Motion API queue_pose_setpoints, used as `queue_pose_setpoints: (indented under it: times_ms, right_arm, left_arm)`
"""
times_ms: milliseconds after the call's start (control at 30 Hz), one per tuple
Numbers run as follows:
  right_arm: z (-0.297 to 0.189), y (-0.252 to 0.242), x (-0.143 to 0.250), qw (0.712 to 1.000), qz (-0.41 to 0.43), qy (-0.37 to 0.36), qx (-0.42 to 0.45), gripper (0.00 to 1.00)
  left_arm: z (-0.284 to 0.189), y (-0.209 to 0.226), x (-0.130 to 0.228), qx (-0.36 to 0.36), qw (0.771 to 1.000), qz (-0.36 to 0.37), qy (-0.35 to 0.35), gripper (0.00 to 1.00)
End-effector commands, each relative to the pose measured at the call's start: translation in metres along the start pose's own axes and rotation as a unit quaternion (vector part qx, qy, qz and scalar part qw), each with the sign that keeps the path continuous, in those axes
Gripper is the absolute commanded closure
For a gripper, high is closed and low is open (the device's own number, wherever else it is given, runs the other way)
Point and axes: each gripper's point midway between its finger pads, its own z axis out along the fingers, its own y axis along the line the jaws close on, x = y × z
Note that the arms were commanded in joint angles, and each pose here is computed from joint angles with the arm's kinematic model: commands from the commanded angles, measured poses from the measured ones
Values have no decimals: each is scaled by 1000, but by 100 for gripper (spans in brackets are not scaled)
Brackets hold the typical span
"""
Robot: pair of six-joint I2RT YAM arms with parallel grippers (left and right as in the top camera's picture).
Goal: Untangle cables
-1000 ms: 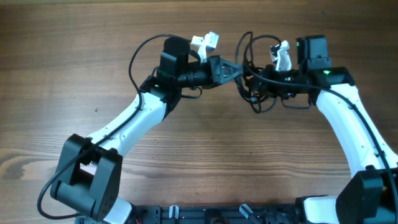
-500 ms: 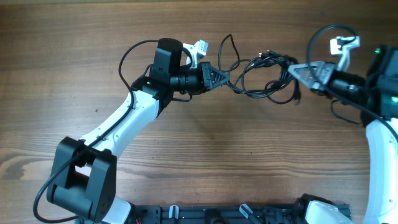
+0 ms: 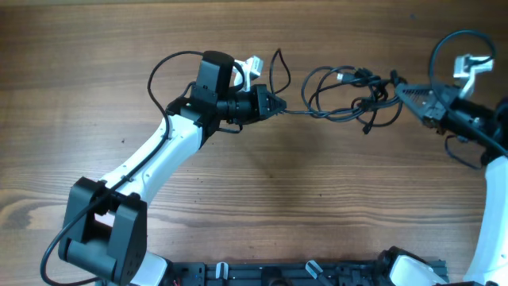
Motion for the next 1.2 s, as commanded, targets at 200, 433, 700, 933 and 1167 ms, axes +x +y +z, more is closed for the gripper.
queue_pose_setpoints:
  times_ms: [200, 433, 700, 933, 1167]
  right_arm:
    - [57, 27, 61, 977, -170, 110, 61, 96]
    - [63, 31, 69, 979, -155, 121, 63, 96]
    - [82, 9, 65, 987, -39, 133, 87, 96]
    - [98, 8, 63, 987, -18, 151, 53, 96]
    - [98, 17, 66, 987, -16, 160, 28, 96]
  left_arm:
    - [-6, 9, -11, 10, 998, 62, -16, 57]
    - [-20, -25, -17, 61, 986, 151, -33, 2]
    - [-56, -51, -11, -6, 984, 156, -84, 7]
    - [-28, -44, 27, -132, 974, 165, -87, 19]
    - [19, -18, 37, -190, 964, 163, -86, 44]
